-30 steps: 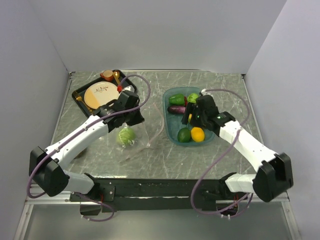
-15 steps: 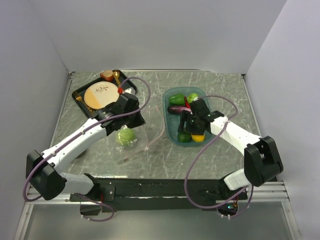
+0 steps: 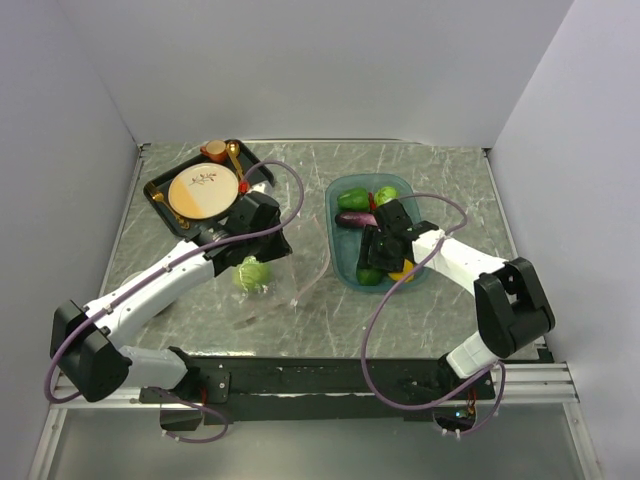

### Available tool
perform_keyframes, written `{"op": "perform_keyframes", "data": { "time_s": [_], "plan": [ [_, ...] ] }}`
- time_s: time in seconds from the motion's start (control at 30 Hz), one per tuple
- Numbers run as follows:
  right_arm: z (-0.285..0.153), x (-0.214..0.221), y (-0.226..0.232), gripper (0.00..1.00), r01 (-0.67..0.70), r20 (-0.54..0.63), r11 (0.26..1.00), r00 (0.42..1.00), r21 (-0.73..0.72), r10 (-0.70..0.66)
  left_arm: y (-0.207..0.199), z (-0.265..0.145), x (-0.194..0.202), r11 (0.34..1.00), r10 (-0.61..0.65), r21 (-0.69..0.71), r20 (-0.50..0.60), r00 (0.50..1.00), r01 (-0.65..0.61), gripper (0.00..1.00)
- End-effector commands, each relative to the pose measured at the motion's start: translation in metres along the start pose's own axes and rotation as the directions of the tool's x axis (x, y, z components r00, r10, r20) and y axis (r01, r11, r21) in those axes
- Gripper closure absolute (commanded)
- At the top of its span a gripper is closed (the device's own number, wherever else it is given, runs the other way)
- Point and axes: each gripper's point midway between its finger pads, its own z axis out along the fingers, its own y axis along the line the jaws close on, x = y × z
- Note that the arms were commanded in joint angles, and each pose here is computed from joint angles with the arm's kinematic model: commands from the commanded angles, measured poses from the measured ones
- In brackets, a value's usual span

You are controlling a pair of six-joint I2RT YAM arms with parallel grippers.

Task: Place the food in the zip-top bag and seal the zipper
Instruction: Pick up the fake fruit from the bin, then place the fake fruit in the zipper food storage bag.

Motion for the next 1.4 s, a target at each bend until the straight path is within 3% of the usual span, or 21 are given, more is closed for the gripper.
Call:
{"op": "perform_keyframes", "data": {
  "time_s": [0.0, 0.1, 0.4, 0.6, 0.83, 1.03, 1.1, 1.13, 1.2, 1.23, 1.37],
  "plan": [
    [-0.005, -0.016, 0.014, 0.56, 0.012, 0.052, 0.999, 0.999, -0.048, -0.009, -0.011, -0.006, -0.008, 0.999, -0.020, 0.042, 0.033, 0.999, 0.019, 0.99],
    [-0.017, -0.023, 0.023, 0.70, 0.012, 0.096, 0.995, 0.995, -0.099, -0.003, -0.010, -0.006, -0.008, 0.999, -0.017, 0.033, 0.031, 0.999, 0.016, 0.99],
    [-0.120, -0.049, 0.077, 0.67, 0.092, 0.324, 0.921, 0.945, -0.378, 0.039, -0.013, -0.007, -0.011, 0.999, -0.023, 0.041, 0.043, 0.999, 0.021, 0.99],
    [-0.170, -0.033, 0.122, 0.66, 0.215, 0.375, 0.842, 0.927, -0.496, -0.016, -0.019, -0.002, -0.012, 0.998, -0.028, 0.060, 0.039, 0.999, 0.025, 0.99],
    [-0.169, -0.016, 0.157, 0.65, 0.289, 0.366, 0.800, 0.926, -0.525, -0.095, -0.023, 0.000, -0.010, 0.998, -0.017, 0.054, 0.034, 0.999, 0.015, 0.99],
    [-0.149, -0.023, 0.175, 0.61, 0.315, 0.364, 0.811, 0.921, -0.493, -0.136, -0.026, -0.011, -0.013, 0.997, -0.020, 0.070, 0.046, 0.999, 0.017, 0.99],
    [-0.144, -0.027, 0.182, 0.55, 0.327, 0.365, 0.811, 0.918, -0.485, -0.152, -0.027, -0.019, -0.015, 0.996, -0.018, 0.083, 0.053, 0.998, 0.013, 0.99],
    [-0.143, -0.027, 0.185, 0.43, 0.336, 0.364, 0.806, 0.917, -0.487, -0.163, -0.028, -0.021, -0.016, 0.996, -0.019, 0.088, 0.057, 0.998, 0.014, 0.99],
    [-0.143, -0.029, 0.191, 0.38, 0.350, 0.366, 0.803, 0.913, -0.482, -0.179, -0.028, -0.028, -0.019, 0.995, -0.018, 0.095, 0.068, 0.997, 0.012, 0.99],
    [-0.143, -0.031, 0.191, 0.29, 0.352, 0.374, 0.807, 0.910, -0.474, -0.177, -0.027, -0.029, -0.019, 0.996, -0.020, 0.092, 0.072, 0.997, 0.014, 0.99],
    [-0.146, -0.037, 0.187, 0.14, 0.356, 0.395, 0.820, 0.902, -0.447, -0.176, -0.027, -0.037, -0.023, 0.995, -0.027, 0.096, 0.090, 0.996, 0.019, 0.99]
  ]
}}
